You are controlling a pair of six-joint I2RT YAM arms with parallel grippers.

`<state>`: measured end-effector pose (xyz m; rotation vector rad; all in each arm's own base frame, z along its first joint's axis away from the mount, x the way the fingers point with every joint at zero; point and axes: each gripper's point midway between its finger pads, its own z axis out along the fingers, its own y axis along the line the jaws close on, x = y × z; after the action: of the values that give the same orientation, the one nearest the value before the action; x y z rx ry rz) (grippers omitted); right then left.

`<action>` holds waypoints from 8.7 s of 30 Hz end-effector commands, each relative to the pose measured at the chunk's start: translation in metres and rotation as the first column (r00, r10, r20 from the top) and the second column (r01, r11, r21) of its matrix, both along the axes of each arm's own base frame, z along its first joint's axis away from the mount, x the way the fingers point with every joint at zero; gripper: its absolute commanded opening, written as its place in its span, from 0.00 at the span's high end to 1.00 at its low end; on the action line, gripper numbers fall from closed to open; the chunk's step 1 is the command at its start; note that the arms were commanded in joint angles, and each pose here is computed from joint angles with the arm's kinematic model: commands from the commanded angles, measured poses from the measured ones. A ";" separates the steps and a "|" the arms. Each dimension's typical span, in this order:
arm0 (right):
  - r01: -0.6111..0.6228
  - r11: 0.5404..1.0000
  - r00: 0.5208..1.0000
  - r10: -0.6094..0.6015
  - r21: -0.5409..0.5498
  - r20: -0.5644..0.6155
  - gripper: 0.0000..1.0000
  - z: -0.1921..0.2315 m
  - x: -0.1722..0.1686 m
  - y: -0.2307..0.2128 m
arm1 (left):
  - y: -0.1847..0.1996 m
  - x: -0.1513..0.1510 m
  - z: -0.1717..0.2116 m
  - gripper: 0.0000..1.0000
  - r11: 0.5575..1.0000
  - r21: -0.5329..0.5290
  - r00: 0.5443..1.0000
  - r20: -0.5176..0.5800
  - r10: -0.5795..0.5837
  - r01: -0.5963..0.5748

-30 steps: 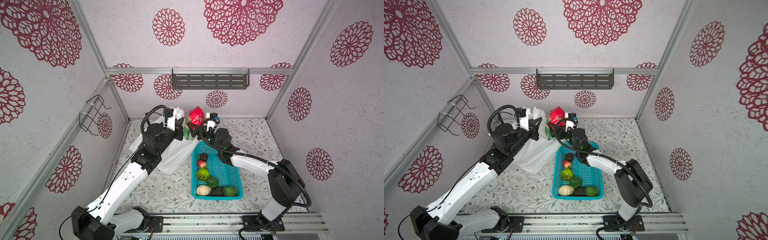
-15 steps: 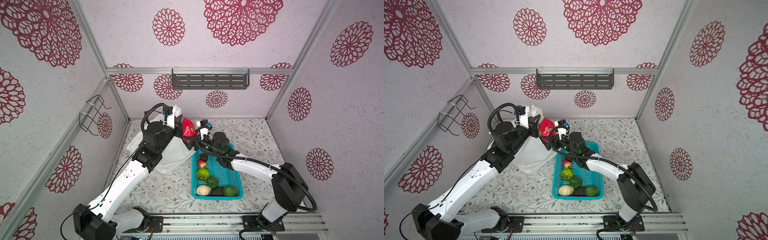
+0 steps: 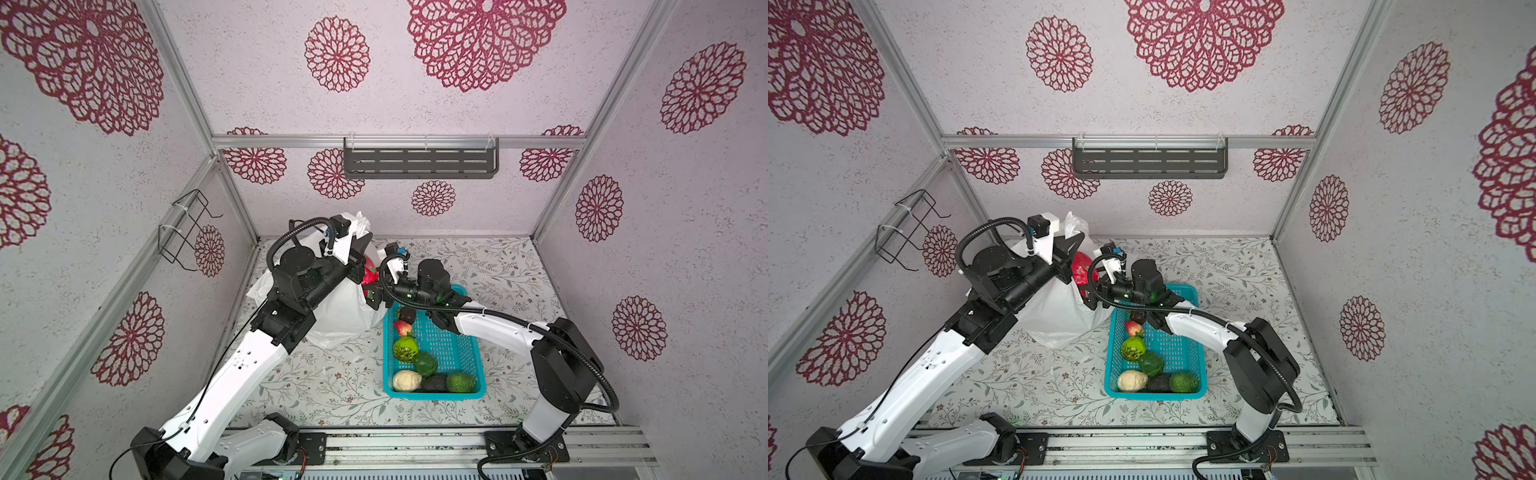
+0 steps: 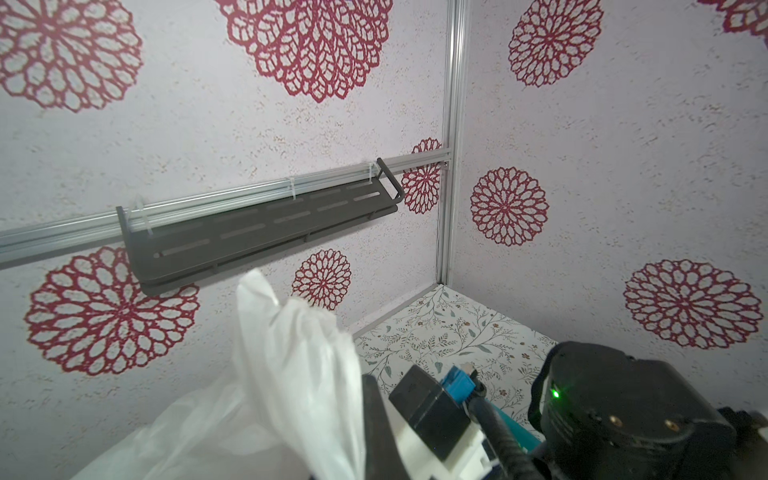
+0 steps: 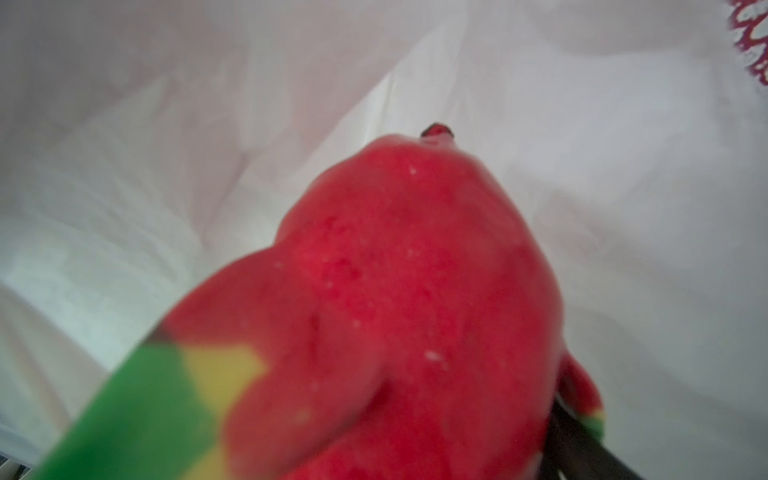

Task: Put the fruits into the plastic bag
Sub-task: 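Lower the dragon fruit into the bag held by the left gripper and release, then withdraw the right gripper from the bag back over the basket, then lower the right gripper into the basket toward the dark green lime, then grasp the dark green lime with the right gripper and carry it over the bag, then release the lime into the bag and lower the right gripper into the basket, then grasp the second dark green fruit with the right gripper and carry it into the bag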

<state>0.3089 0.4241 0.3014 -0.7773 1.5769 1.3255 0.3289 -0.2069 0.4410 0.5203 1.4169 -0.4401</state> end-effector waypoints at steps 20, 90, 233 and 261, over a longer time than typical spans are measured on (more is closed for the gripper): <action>-0.117 0.980 0.992 0.123 -0.159 0.032 0.70 -0.009 -0.009 0.018 | 0.010 0.000 -0.029 1.00 0.995 0.033 0.993 0.063 0.097 -0.099; 0.183 0.688 0.935 -0.343 -0.703 -0.093 0.08 -0.130 -0.080 -0.168 | 0.103 0.011 -0.056 1.00 0.801 -0.228 0.832 -0.127 0.540 -0.554; -0.277 0.303 0.771 -0.496 -0.912 -0.399 0.29 -0.217 -0.188 -0.251 | 0.079 0.046 -0.084 1.00 0.813 -0.174 0.830 -0.185 0.527 -0.555; 0.065 0.846 0.986 -0.138 -0.530 -0.098 0.54 0.011 0.020 -0.033 | 0.080 0.036 -0.089 1.00 0.805 -0.249 0.836 -0.279 0.472 -0.538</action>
<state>0.3310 0.3546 0.3165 -0.7846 2.1581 0.7194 0.3699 -0.1273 0.3463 -0.1550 1.5872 -0.2217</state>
